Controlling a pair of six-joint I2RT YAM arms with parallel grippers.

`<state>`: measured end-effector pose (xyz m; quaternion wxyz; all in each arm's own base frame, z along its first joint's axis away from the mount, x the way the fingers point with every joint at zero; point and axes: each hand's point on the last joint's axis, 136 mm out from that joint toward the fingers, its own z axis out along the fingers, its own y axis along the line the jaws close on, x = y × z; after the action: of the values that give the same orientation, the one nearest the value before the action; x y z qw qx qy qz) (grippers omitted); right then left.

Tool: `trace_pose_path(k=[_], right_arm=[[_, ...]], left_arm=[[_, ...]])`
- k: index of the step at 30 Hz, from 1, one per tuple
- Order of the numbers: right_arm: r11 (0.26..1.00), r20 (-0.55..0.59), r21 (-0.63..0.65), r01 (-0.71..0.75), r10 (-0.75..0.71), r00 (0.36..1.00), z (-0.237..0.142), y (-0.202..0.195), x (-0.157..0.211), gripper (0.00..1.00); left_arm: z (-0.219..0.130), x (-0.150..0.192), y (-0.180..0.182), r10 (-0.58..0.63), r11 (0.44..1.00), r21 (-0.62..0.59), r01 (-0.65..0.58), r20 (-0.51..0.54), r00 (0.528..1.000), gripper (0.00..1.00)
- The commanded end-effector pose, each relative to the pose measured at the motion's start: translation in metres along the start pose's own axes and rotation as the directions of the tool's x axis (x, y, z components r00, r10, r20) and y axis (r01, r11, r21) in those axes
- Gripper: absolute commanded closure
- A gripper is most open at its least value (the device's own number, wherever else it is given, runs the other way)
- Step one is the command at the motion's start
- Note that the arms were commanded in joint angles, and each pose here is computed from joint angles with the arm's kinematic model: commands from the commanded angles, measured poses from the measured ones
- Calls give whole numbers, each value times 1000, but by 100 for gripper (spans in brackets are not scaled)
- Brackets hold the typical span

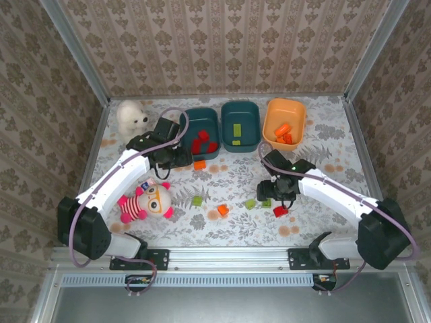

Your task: Sort the legos into containers by color

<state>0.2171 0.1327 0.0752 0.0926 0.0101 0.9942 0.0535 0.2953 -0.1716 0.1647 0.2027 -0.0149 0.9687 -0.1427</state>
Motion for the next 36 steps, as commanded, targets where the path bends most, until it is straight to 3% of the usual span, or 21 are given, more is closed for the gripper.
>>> trace_pose_path(k=[1, 9, 15, 22, 25, 31, 36], right_arm=[[996, -81, -18, -89, 87, 993, 5, 6, 5, 26], [994, -155, 37, -106, 111, 982, 29, 7, 4, 31], [993, -173, 65, -99, 109, 979, 41, 7, 1, 38], [992, -207, 75, -103, 117, 971, 53, 7, 6, 42], [991, -208, 81, -107, 122, 970, 57, 5, 7, 46], [991, -181, 67, -114, 124, 976, 58, 11, -2, 65], [996, -70, 76, -54, 60, 996, 26, 17, -30, 71]], left_arm=[[-9, -3, -9, -16, 999, 36, 15, 19, 1000, 48], [-12, -5, -23, 13, 997, 81, -15, 31, 999, 47], [-22, -1, -50, 34, 968, 246, -45, 46, 998, 44], [-33, 17, -85, 58, 875, 481, -53, 5, 998, 38], [-32, 26, -82, 47, 867, 497, -31, -19, 999, 37], [-28, 30, -79, 33, 871, 492, -17, -25, 999, 37], [-30, 23, -75, 19, 886, 463, -15, -4, 1000, 37]])
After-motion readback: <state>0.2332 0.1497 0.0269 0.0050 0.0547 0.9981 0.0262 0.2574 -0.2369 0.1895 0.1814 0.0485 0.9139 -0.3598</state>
